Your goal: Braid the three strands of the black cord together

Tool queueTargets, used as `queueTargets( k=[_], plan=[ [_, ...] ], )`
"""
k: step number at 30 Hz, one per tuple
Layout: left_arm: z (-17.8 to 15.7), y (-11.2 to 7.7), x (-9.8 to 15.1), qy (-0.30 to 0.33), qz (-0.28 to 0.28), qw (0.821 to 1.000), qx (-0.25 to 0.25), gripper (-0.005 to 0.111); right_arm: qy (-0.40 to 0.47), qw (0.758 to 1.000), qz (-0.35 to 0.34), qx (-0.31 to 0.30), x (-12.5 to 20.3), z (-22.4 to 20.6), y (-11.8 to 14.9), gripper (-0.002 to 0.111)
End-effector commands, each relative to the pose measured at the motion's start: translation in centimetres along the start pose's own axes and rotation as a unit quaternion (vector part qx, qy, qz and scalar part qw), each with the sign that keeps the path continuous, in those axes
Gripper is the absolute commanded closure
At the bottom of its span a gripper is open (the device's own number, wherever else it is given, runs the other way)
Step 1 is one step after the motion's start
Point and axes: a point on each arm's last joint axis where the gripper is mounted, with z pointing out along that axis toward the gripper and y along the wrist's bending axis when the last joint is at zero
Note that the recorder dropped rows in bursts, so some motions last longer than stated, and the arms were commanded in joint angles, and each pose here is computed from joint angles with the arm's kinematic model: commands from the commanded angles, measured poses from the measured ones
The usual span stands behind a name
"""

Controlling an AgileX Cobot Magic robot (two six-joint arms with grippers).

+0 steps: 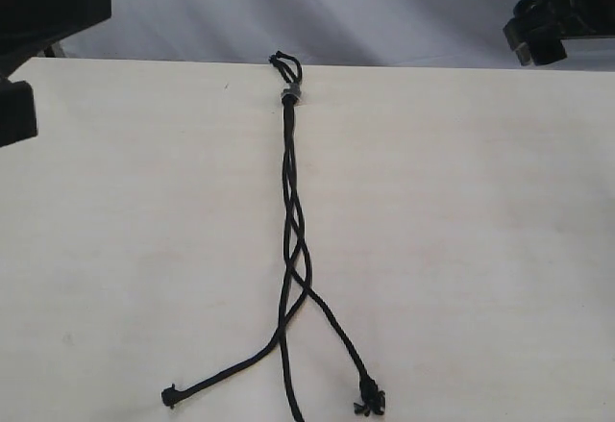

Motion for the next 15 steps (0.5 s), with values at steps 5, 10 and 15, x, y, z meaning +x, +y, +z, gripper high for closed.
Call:
queueTargets(
  k=[5, 10, 15],
  plan=[
    [-0.5, 0.0, -0.1, -0.008, -0.005, 1.0, -0.001, 0.107, -0.006, 1.0, -0.001, 0.0, -0.1, -0.2, 0.0, 0.024],
    [-0.7, 0.0, -0.1, -0.011, -0.005, 1.0, -0.001, 0.107, -0.006, 1.0, 0.0, 0.0, -0.1, -0.2, 0.0, 0.024],
    [-1.9, 0.0, 0.2, -0.024, -0.005, 1.0, -0.007, 0.107, -0.006, 1.0, 0.0, 0.0, -0.1, -0.2, 0.0, 0.024]
  ],
)
